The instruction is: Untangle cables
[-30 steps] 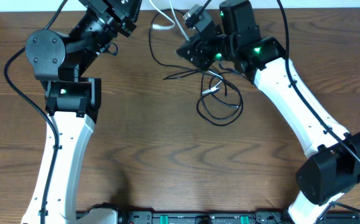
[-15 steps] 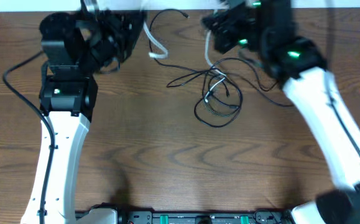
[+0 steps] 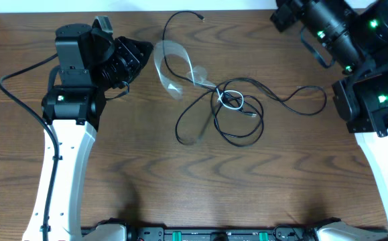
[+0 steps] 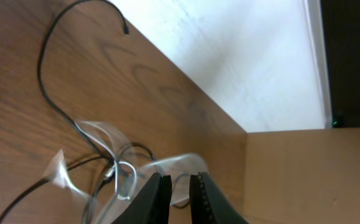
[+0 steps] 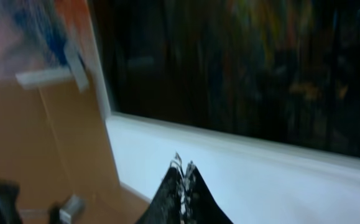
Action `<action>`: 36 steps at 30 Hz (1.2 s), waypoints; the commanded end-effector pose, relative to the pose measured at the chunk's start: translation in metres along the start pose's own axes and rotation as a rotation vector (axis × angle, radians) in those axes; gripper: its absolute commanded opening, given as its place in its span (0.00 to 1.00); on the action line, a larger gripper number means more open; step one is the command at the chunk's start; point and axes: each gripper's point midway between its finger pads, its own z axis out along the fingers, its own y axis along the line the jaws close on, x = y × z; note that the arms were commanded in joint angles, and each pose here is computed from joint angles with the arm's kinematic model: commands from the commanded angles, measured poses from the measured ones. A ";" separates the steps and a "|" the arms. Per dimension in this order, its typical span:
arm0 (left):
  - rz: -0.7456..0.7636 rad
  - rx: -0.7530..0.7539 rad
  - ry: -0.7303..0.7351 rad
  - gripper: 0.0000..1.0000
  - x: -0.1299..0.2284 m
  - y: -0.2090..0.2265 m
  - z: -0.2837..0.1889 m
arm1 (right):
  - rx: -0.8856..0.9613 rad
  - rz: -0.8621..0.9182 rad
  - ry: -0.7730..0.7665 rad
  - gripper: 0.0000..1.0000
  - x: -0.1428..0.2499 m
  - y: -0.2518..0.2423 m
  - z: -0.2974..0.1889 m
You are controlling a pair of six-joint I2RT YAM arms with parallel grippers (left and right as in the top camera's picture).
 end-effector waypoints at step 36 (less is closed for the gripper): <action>0.544 -0.580 0.438 0.35 0.076 0.121 0.116 | 0.123 0.295 0.855 0.99 0.246 -0.042 -0.026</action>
